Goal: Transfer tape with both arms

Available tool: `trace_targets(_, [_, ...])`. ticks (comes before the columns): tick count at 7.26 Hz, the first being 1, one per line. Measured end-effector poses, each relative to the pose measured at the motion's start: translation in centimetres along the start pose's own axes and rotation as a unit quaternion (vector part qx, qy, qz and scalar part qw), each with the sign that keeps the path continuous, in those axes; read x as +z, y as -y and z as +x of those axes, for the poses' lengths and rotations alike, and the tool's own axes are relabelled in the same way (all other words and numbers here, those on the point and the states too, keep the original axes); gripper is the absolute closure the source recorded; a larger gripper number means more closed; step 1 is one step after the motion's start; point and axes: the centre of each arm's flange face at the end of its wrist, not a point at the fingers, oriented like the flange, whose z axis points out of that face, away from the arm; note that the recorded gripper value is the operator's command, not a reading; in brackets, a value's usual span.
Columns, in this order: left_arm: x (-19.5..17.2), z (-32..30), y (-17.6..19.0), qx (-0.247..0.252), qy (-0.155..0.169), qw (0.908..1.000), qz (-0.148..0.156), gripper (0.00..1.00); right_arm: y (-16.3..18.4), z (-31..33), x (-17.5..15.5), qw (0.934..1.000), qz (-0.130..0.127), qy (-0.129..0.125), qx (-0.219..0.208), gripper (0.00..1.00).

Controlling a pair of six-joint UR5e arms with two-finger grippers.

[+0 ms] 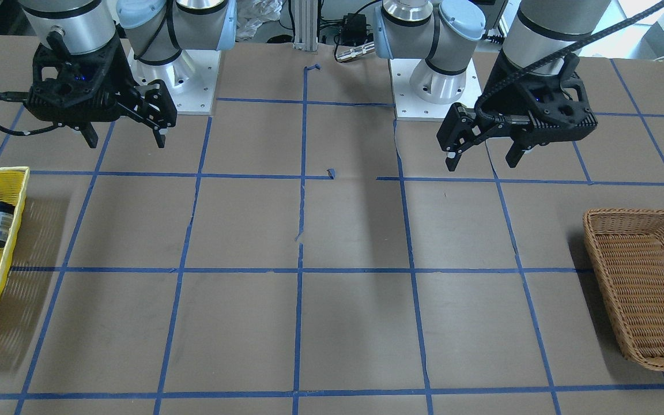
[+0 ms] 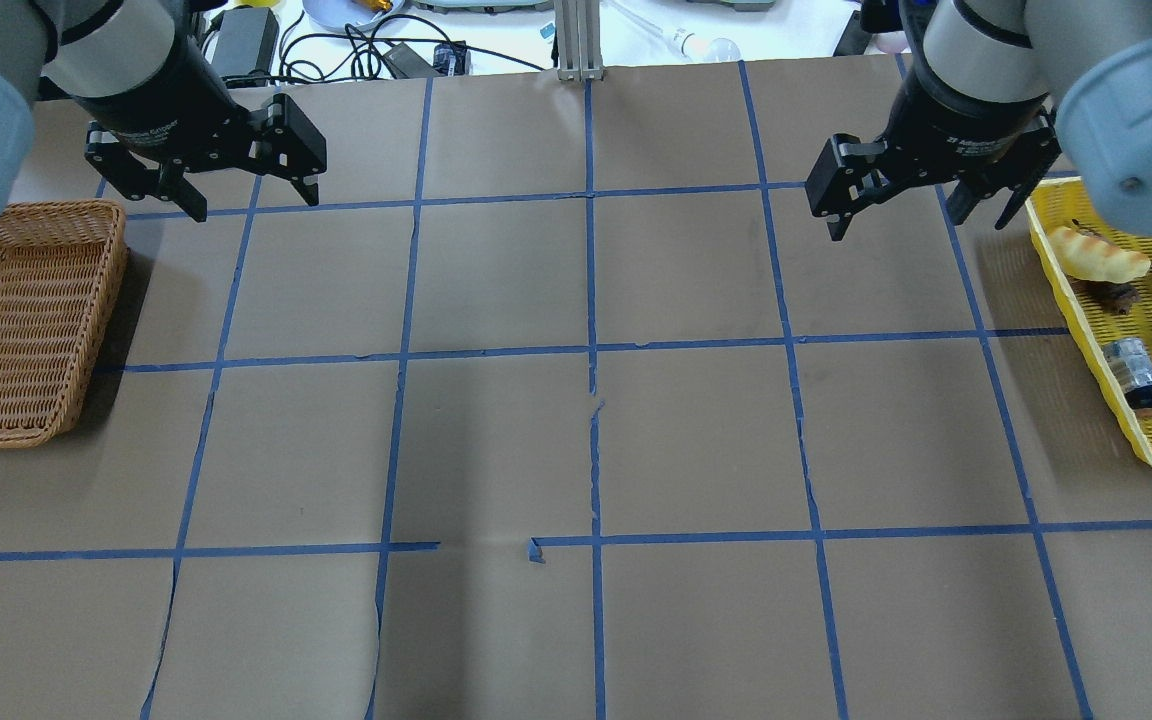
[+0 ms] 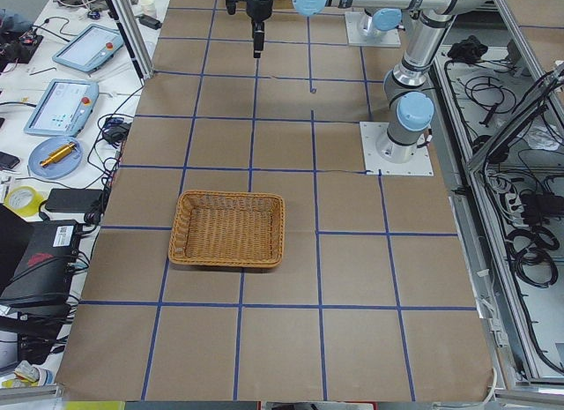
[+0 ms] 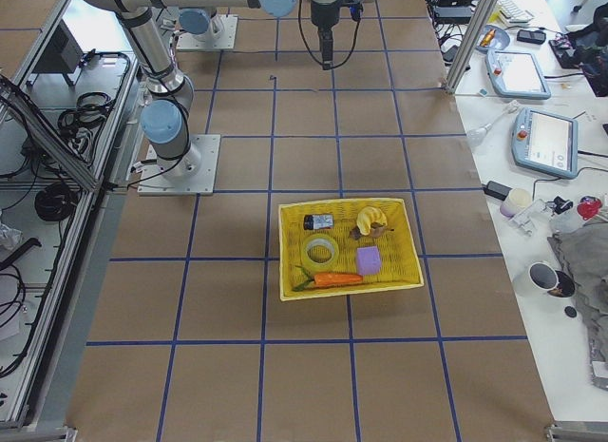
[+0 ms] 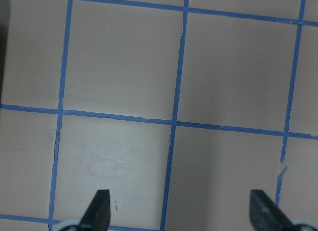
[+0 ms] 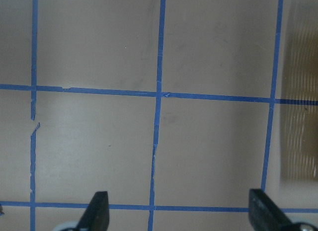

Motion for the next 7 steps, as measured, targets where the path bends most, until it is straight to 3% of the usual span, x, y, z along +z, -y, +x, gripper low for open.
trace_targets(7, [0.01,-0.05,-0.03,-0.002,-0.001,1.0000,-0.001,0.00,0.15,0.06,-0.53,0.9999,0.008,0.001,-0.007,0.00])
